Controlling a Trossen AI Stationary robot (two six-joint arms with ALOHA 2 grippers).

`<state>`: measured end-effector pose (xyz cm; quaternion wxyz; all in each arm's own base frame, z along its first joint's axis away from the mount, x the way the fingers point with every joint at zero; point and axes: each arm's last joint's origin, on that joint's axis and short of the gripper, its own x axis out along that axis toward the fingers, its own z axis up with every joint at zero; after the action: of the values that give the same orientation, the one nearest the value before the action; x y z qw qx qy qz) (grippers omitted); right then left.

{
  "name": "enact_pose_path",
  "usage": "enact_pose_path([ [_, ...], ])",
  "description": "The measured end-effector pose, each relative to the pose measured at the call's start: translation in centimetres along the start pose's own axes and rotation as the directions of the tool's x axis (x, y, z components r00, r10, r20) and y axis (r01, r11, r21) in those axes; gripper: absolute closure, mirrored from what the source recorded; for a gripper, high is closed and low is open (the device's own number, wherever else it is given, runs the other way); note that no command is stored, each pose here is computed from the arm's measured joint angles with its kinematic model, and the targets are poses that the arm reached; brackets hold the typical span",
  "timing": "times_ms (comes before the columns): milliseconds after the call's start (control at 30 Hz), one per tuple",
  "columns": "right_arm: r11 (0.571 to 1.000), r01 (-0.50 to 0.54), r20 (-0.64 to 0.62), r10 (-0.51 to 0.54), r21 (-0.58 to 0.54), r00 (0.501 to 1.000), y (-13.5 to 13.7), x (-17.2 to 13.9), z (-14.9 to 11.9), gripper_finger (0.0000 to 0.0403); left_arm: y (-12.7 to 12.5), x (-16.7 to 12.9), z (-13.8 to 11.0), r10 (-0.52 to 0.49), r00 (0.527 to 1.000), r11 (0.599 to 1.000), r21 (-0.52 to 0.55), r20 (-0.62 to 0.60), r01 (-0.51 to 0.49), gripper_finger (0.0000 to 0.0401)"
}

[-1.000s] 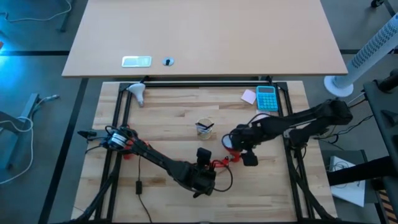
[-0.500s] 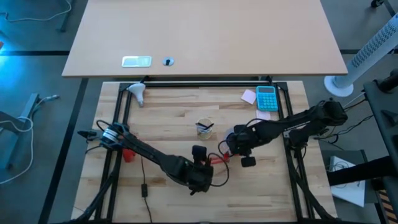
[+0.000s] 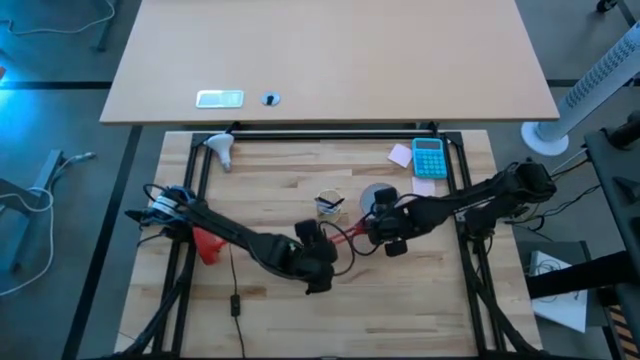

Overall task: Screw lightbulb
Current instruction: Prepare the lamp to insert the light bulb

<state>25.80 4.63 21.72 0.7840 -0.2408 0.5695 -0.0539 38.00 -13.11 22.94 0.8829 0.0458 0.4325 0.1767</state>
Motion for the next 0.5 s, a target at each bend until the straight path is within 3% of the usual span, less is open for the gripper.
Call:
enact_pose_path([
  [500, 0.994, 0.028, 0.119, -0.041, 0.106, 0.992, 1.3, 1.6, -0.6, 0.0376, 0.3, 4.9, -6.6, -0.043, 0.998, 0.972, -0.233, -0.055, 0.029, 0.0148],
])
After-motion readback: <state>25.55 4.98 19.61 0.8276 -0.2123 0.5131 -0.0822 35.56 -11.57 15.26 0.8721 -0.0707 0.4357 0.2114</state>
